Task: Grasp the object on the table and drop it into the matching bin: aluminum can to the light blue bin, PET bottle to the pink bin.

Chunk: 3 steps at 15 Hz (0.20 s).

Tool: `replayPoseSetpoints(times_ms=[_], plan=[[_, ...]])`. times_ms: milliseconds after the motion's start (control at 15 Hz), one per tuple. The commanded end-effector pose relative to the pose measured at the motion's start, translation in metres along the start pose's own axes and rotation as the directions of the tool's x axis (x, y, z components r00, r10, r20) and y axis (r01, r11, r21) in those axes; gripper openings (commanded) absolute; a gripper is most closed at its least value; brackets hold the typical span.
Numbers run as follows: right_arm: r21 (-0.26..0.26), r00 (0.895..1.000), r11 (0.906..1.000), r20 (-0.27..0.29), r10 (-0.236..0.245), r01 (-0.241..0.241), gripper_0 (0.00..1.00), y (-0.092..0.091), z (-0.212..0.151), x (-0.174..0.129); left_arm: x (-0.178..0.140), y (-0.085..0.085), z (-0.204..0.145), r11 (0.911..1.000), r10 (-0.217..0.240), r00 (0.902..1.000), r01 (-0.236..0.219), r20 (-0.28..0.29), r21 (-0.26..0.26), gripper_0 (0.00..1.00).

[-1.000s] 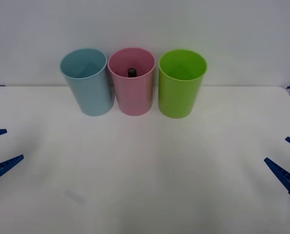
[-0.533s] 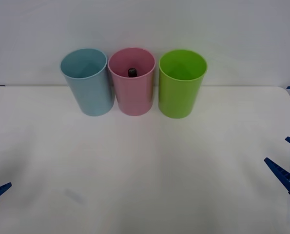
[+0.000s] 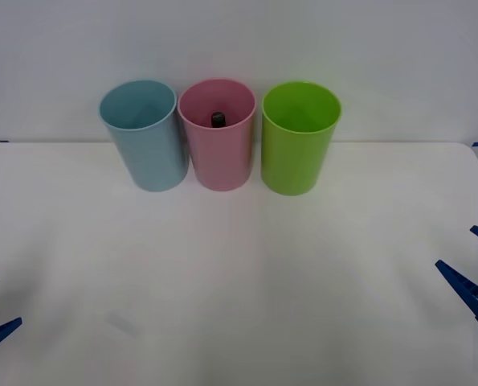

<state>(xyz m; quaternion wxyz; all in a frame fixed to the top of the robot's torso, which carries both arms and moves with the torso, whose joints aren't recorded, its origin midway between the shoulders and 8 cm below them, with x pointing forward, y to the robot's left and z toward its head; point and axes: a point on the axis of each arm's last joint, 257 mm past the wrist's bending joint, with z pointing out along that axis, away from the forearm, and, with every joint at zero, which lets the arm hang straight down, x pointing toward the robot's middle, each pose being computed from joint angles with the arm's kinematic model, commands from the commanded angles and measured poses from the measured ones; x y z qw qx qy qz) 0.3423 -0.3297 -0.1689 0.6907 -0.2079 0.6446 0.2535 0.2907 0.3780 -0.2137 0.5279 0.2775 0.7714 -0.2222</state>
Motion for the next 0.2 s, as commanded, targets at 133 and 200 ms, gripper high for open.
replayPoseSetpoints(times_ms=[133, 200], plan=[[0.0, 1.0, 1.0, 0.0, 0.0, 0.0, 1.0, 0.0, 0.0, 0.0, 0.0019, -0.0009, 0.0005, 1.0, -0.007, 1.0, 0.007, -0.003, 0.001, 1.0], [0.0, 1.0, 1.0, 0.0, 0.0, 0.0, 1.0, 0.0, 0.0, 0.0, 0.0019, -0.0009, 0.0005, 1.0, -0.007, 1.0, 0.007, -0.003, 0.001, 1.0]])
